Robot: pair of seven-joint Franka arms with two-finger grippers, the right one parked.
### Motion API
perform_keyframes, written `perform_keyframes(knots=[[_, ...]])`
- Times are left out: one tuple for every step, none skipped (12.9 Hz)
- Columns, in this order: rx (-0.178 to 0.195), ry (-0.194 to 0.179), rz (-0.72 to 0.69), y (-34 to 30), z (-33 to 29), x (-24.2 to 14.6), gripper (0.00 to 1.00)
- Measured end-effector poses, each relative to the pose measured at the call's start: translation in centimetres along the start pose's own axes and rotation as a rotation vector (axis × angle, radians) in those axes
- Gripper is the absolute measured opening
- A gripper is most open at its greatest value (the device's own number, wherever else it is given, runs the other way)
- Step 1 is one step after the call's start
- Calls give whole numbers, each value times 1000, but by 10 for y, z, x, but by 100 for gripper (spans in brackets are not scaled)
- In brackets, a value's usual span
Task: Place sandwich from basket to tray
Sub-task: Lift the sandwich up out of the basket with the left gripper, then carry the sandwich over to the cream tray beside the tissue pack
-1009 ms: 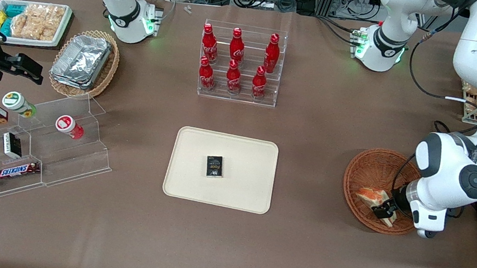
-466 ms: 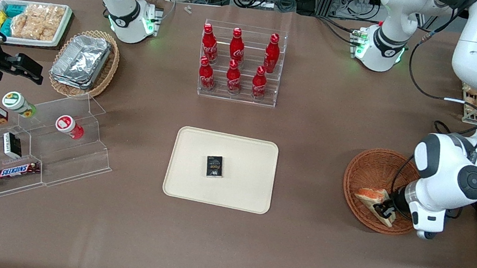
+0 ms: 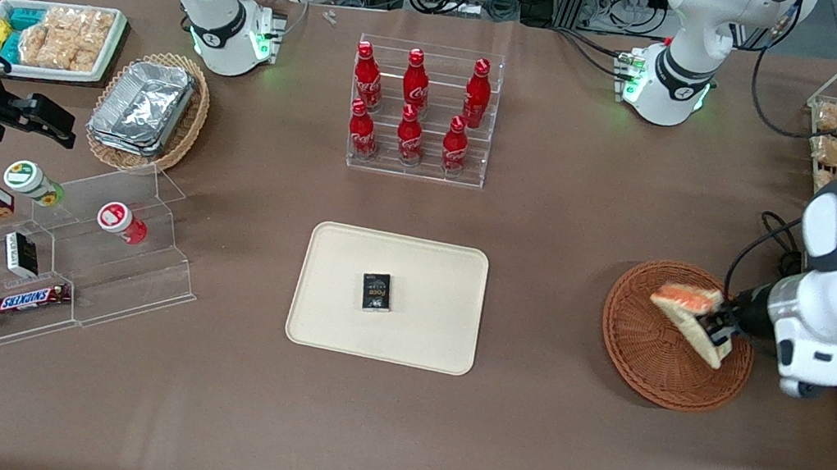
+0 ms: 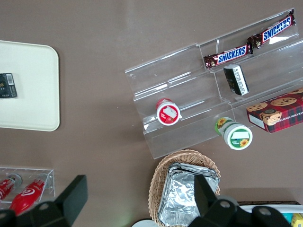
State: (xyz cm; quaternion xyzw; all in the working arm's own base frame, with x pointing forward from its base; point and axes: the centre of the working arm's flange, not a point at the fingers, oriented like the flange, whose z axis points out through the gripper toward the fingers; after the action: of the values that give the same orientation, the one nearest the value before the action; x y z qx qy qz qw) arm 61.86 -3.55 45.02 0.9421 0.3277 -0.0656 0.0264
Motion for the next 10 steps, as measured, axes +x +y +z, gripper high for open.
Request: perform_keyframes(knots=[[5, -9, 53, -6, -31, -13, 26], [11, -19, 117, -14, -59, -26, 26], [15, -27, 194, -21, -84, -41, 22], [18, -33, 278, -28, -100, -53, 16], [25, -46, 385, -29, -111, -68, 15], [30, -56, 463, -22, -112, -80, 15], [35, -60, 530, -7, -110, -95, 15], [47, -66, 590, 11, -104, -113, 15], [76, -65, 643, 30, -96, -131, 15], [123, -57, 700, 49, -85, -149, 15]])
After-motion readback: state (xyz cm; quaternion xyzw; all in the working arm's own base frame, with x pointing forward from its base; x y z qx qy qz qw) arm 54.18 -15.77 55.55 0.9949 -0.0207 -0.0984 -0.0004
